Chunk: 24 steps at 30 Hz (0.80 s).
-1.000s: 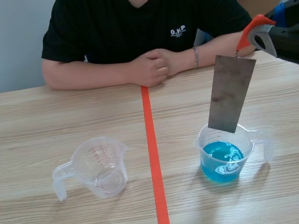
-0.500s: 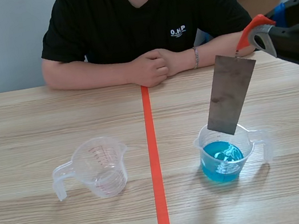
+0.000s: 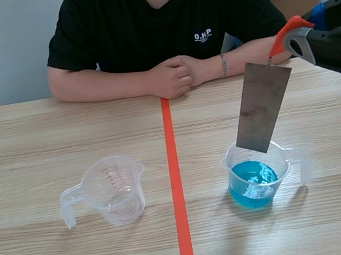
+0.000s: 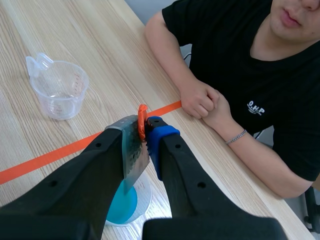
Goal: Do the redox reaction experiment.
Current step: 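Raise the plate and point at it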
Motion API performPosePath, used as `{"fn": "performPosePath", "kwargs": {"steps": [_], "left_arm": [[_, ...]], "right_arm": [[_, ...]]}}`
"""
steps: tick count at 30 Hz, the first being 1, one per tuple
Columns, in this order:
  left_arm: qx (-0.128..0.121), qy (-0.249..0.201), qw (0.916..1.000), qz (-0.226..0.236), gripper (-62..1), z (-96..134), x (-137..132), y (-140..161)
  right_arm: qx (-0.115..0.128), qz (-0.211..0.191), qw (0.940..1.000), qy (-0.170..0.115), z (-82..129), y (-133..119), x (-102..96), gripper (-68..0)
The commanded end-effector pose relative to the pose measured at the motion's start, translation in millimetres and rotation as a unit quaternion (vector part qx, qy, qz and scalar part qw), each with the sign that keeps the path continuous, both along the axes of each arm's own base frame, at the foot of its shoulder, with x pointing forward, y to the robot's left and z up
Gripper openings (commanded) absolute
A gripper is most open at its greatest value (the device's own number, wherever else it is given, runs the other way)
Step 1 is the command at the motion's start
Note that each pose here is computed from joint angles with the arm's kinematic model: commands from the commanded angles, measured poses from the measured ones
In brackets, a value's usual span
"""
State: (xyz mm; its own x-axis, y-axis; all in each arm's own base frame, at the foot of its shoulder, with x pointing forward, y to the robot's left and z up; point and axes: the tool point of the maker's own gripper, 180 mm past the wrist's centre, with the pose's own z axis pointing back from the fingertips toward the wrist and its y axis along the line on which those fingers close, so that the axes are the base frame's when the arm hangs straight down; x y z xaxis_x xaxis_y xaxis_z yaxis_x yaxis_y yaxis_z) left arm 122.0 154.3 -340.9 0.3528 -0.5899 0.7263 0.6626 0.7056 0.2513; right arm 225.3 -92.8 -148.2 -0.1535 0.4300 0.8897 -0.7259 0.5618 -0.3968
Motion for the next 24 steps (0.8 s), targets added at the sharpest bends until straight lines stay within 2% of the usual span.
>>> {"fn": "performPosePath", "kwargs": {"steps": [1, 3, 6, 10, 24], "left_arm": [[-0.015, -0.021, 0.9994, -0.023, -56.3, 9.5, 11.3, -9.2], [-0.026, -0.040, 0.9975, -0.052, -56.3, 17.2, 21.3, -17.3], [-0.055, -0.069, 0.9915, -0.096, -56.2, 31.5, 33.9, -34.1], [-0.075, -0.099, 0.9836, -0.131, -56.3, 45.3, 51.9, -51.2], [-0.086, -0.127, 0.9718, -0.179, -56.3, 53.0, 97.6, -122.1]], "right_arm": [[0.006, 0.009, 0.9999, -0.011, 7.9, 2.5, -1.9, -66.0], [0.006, 0.009, 0.9999, -0.011, 7.9, 2.5, -1.9, -66.0], [0.006, 0.009, 0.9999, -0.011, 7.9, 2.5, -1.9, -66.0], [0.006, 0.009, 0.9999, -0.011, 7.9, 2.5, -1.9, -66.0], [0.006, 0.009, 0.9999, -0.011, 8.0, 2.5, -1.9, -66.0]]}}
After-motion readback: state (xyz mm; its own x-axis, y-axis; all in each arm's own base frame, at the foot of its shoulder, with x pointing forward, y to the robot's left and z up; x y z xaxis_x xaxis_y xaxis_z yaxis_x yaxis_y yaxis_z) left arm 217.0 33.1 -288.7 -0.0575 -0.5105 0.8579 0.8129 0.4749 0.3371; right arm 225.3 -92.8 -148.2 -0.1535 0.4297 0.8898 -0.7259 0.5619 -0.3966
